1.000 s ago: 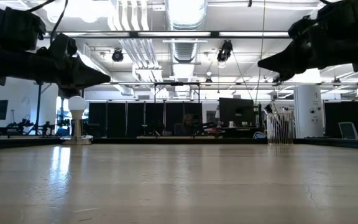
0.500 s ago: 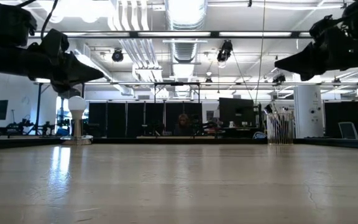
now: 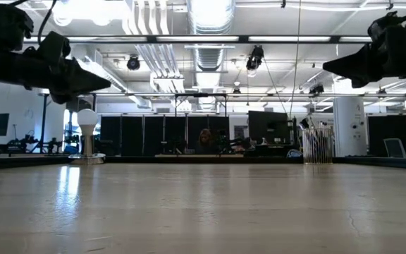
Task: Sort items
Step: Return to Home Position
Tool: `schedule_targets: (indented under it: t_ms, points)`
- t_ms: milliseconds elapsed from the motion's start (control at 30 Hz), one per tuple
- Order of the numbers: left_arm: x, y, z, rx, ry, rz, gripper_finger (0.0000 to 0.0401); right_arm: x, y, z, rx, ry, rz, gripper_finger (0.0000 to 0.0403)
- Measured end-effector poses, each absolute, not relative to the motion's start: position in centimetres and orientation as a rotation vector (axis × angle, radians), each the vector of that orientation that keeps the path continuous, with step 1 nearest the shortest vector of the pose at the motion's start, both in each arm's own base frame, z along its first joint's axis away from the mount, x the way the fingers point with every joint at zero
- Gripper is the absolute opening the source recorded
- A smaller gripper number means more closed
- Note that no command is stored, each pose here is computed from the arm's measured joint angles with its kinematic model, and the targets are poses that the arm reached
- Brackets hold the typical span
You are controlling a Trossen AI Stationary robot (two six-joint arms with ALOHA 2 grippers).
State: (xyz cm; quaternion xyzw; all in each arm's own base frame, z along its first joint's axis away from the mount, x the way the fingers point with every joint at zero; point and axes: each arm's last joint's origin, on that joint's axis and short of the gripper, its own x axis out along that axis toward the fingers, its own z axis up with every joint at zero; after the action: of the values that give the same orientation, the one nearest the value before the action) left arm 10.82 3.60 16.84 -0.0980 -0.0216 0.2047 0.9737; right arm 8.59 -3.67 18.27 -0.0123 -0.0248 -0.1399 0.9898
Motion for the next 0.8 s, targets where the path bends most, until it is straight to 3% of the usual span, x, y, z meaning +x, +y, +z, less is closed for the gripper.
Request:
schedule_targets:
  t_ms: [800]
  points:
    - [9.2,3.1,17.0,-0.175,-0.088,0.435,0.0000,9.0,-3.9,16.8,-0.034,-0.021,-0.324,0.0008]
